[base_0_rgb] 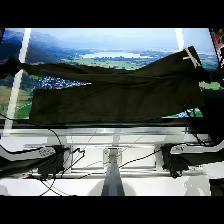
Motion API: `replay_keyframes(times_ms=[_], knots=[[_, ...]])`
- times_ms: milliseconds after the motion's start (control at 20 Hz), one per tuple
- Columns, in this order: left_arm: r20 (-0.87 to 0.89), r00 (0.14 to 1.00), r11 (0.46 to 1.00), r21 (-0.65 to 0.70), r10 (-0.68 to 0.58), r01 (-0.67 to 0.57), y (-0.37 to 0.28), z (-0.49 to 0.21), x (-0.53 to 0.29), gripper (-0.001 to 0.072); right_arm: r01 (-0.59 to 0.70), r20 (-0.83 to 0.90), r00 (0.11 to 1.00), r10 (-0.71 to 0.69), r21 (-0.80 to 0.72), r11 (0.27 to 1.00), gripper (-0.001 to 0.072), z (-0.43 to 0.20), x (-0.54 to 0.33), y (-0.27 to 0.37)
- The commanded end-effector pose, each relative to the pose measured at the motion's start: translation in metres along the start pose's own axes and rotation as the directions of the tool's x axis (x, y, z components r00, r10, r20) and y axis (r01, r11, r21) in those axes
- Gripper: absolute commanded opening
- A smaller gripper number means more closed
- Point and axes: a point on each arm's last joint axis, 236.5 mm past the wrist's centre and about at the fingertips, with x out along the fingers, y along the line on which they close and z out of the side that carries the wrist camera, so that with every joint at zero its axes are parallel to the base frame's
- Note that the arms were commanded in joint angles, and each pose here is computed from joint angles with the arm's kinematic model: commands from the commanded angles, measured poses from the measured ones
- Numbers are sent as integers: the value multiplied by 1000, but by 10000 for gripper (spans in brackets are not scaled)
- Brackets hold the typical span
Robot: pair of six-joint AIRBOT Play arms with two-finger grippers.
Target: Fold the clothes and pants, and hang the long-sleeved shirts on hangers.
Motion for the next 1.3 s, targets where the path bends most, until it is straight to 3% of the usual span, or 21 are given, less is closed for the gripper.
replay_keyframes(times_ms=[0,50,150,300,450,550,750,950,1100,1250], knots=[[247,953,975,-88,-175,202,-51,58,-22,20,-127,180,978,106,109,986,49,48,-7,30],[308,921,967,-11,-238,254,-71,74,-41,20,-133,207,972,109,107,985,48,57,-11,32],[387,876,954,195,-289,229,-97,94,-82,20,-103,211,974,82,89,991,48,62,-14,28],[491,857,943,332,-154,-20,-81,109,-129,17,9,160,986,-35,159,987,47,50,-9,-1],[244,957,970,142,160,-198,17,35,-65,19,67,48,995,-83,273,960,47,22,12,-26],[55,980,972,127,193,-199,43,-33,-15,20,45,-16,999,-42,300,953,48,5,28,-25],[-131,970,975,120,203,-188,60,-108,41,21,45,-38,999,-36,280,959,49,0,50,-16],[-130,969,975,106,209,-196,64,-110,52,21,61,0,998,-64,268,962,49,9,54,-17],[-49,976,973,100,212,-206,64,-89,53,21,79,36,995,-91,266,961,50,18,53,-24],[78,983,986,8,165,-166,49,-53,52,21,91,104,987,-124,277,957,50,34,51,-32]])
